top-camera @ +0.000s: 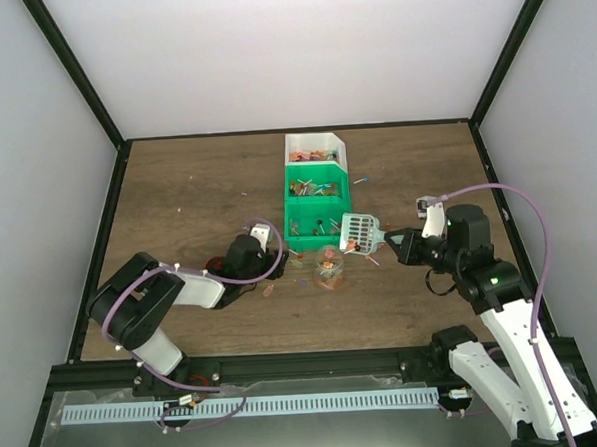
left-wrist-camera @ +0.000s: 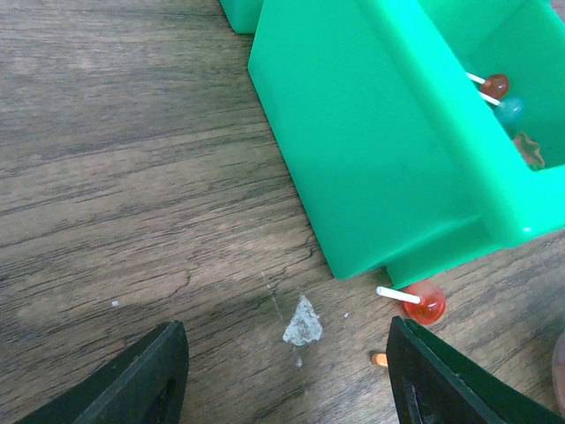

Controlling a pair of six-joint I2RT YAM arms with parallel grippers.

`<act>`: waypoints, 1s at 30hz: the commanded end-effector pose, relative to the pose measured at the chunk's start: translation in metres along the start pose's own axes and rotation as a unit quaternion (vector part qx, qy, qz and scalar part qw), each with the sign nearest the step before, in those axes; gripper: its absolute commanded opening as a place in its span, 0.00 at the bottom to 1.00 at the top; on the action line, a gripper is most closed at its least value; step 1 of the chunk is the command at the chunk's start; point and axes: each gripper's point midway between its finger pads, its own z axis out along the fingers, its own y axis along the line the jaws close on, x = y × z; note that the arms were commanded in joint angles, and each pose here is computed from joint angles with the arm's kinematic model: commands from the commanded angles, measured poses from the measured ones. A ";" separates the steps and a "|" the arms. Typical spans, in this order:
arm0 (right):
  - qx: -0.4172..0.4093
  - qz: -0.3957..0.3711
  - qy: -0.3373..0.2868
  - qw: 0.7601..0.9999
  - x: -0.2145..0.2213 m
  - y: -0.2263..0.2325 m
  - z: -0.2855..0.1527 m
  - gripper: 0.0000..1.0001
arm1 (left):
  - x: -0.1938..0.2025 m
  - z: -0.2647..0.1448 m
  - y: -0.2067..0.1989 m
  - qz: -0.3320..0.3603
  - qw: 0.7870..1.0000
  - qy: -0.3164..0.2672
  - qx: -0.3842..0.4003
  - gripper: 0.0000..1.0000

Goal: Pack the candies
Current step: Place the fake candies in the packing bottle.

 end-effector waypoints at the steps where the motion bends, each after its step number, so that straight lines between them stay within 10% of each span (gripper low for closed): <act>1: -0.009 -0.021 -0.021 1.000 -0.015 0.015 -0.013 0.01 | -0.010 0.003 -0.008 0.002 1.000 -0.015 0.015 0.63; 30: 0.025 -0.031 0.010 0.999 -0.004 0.034 0.007 0.01 | -0.008 0.003 -0.004 0.004 1.000 -0.014 0.007 0.65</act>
